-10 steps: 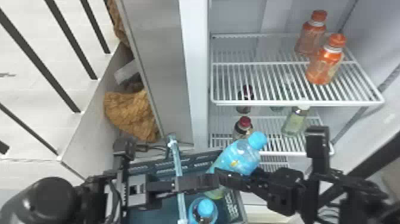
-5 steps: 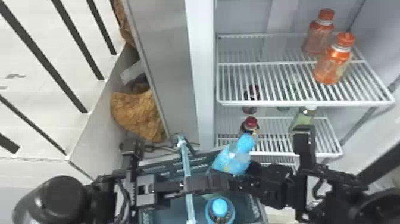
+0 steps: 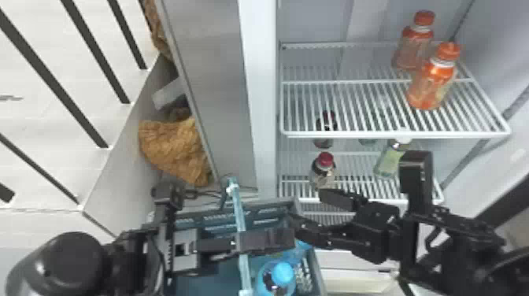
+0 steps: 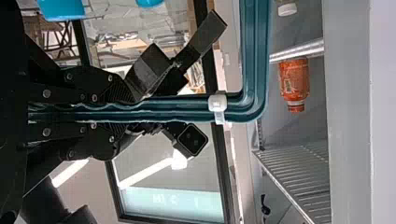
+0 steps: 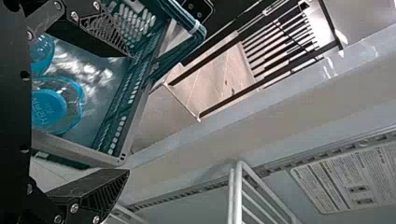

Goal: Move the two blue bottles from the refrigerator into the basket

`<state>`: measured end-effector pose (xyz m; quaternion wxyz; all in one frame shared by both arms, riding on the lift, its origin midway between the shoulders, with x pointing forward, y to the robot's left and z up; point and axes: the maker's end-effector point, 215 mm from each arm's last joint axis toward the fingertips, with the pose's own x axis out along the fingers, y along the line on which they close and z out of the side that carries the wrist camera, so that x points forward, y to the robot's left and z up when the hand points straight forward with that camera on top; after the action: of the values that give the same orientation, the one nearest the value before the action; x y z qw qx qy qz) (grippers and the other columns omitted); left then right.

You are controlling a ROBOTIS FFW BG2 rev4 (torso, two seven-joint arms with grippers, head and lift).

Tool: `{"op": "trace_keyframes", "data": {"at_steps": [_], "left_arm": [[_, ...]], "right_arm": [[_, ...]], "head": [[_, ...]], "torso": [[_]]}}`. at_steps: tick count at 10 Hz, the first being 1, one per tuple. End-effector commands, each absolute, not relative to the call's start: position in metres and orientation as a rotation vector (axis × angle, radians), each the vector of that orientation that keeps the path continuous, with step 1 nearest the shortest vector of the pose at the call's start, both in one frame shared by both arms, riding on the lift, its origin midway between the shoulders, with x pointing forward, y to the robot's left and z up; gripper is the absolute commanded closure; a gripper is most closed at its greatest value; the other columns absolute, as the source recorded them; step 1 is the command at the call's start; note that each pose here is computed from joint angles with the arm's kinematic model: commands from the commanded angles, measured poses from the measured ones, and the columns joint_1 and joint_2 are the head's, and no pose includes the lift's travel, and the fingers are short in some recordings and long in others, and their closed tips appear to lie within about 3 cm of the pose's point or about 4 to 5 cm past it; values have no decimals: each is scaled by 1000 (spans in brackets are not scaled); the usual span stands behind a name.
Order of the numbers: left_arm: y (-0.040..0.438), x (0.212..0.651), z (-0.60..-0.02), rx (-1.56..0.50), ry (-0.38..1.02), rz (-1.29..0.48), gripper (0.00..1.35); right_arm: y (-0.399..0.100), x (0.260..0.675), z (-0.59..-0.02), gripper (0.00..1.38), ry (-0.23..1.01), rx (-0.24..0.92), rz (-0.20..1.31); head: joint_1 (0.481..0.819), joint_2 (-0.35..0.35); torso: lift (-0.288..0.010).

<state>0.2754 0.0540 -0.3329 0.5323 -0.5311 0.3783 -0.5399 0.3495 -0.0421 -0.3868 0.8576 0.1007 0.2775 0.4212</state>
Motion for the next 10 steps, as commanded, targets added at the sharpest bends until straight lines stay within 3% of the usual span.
{"op": "trace_keyframes", "data": {"at_steps": [1, 6, 10], "left_arm": [[55, 275, -334, -1269, 906, -1283, 1202], [57, 275, -335, -1269, 906, -1277, 1202], [61, 275, -338, -1279, 901, -1257, 1202]], "right_arm": [[-51, 355, -381, 171, 541, 211, 864], [-120, 360, -353, 171, 262, 169, 715], [-180, 330, -353, 177, 185, 134, 542]], "head": [[695, 27], [695, -56], [695, -177]], "torso": [[-10], [-10], [-10]]}}
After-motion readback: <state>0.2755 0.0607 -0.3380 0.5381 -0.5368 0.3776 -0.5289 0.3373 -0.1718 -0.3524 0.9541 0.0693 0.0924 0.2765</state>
